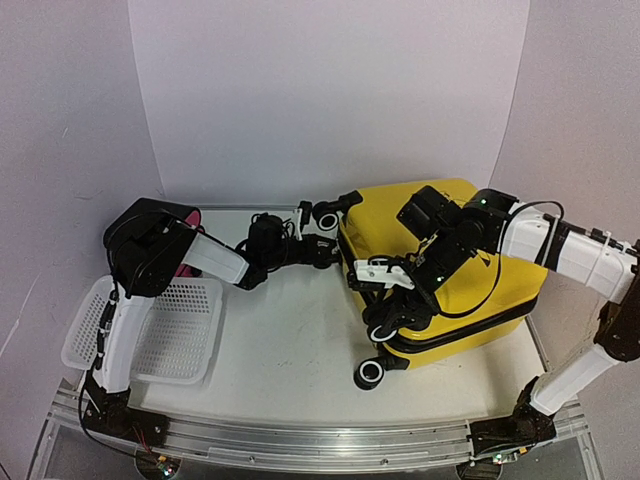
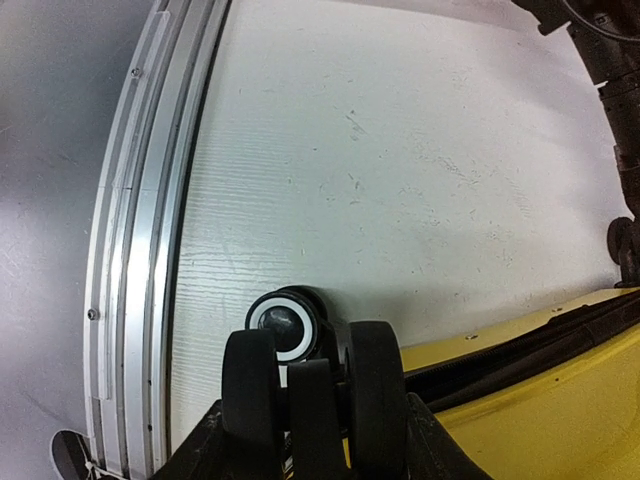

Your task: Open, take out, and arrange the luggage

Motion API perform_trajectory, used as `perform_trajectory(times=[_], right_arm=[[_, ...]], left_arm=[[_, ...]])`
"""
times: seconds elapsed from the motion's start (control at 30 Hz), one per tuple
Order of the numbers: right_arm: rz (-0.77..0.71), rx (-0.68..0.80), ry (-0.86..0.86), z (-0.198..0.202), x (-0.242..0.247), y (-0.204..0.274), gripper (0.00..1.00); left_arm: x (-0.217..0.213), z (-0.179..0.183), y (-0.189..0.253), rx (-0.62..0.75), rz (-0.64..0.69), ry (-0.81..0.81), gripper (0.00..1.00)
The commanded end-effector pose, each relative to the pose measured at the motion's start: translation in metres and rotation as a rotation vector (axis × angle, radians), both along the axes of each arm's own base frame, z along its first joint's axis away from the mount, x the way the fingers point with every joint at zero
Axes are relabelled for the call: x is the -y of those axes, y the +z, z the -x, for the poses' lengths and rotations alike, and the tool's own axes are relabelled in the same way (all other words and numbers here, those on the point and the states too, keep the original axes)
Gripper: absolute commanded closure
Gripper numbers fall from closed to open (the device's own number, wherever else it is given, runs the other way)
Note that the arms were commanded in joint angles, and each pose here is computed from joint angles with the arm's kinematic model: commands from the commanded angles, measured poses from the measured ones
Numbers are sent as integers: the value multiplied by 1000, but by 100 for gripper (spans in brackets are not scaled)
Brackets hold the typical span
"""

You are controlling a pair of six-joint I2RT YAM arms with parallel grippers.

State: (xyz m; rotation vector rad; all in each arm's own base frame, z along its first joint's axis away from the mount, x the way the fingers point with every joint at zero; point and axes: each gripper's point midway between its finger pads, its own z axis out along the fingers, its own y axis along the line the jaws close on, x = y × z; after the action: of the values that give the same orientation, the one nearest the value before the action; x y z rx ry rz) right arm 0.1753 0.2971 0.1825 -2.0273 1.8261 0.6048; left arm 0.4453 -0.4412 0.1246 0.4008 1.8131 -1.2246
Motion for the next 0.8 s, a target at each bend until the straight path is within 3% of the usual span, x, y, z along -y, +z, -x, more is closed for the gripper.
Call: perform_trajectory(times=[0.0, 0.33, 0.43, 0.53, 0.6, 0.63, 0.67, 0.7, 0.73, 0.77], right_arm=[[100, -595, -141, 95, 37, 7, 100], [103, -653, -138, 116, 47, 14, 100], [130, -625, -173, 119, 58, 9, 100], [207, -490, -293, 103, 76, -7, 96], [181, -396, -396, 85, 77, -7, 72], [149, -360, -444, 77, 76, -2, 48], [104, -334, -489, 70, 72, 6, 35], [40, -322, -511, 66, 68, 20, 13], [-4, -330, -522, 65, 62, 29, 3], [-61, -328, -536, 62, 57, 42, 2]], left_arm=[[-49, -68, 19, -36, 75, 158, 100], [-71, -113, 21, -50, 84, 168, 100], [-79, -105, 30, -10, 49, 179, 100], [-74, -79, 42, 27, 12, 152, 100], [-65, -57, 44, 37, -11, 131, 100], [-61, -47, 44, 30, -14, 117, 100], [-58, -38, 44, 21, -15, 104, 100], [-53, -29, 44, 15, -18, 92, 100], [-48, -18, 44, 16, -24, 77, 100], [-41, -6, 45, 25, -32, 60, 100]])
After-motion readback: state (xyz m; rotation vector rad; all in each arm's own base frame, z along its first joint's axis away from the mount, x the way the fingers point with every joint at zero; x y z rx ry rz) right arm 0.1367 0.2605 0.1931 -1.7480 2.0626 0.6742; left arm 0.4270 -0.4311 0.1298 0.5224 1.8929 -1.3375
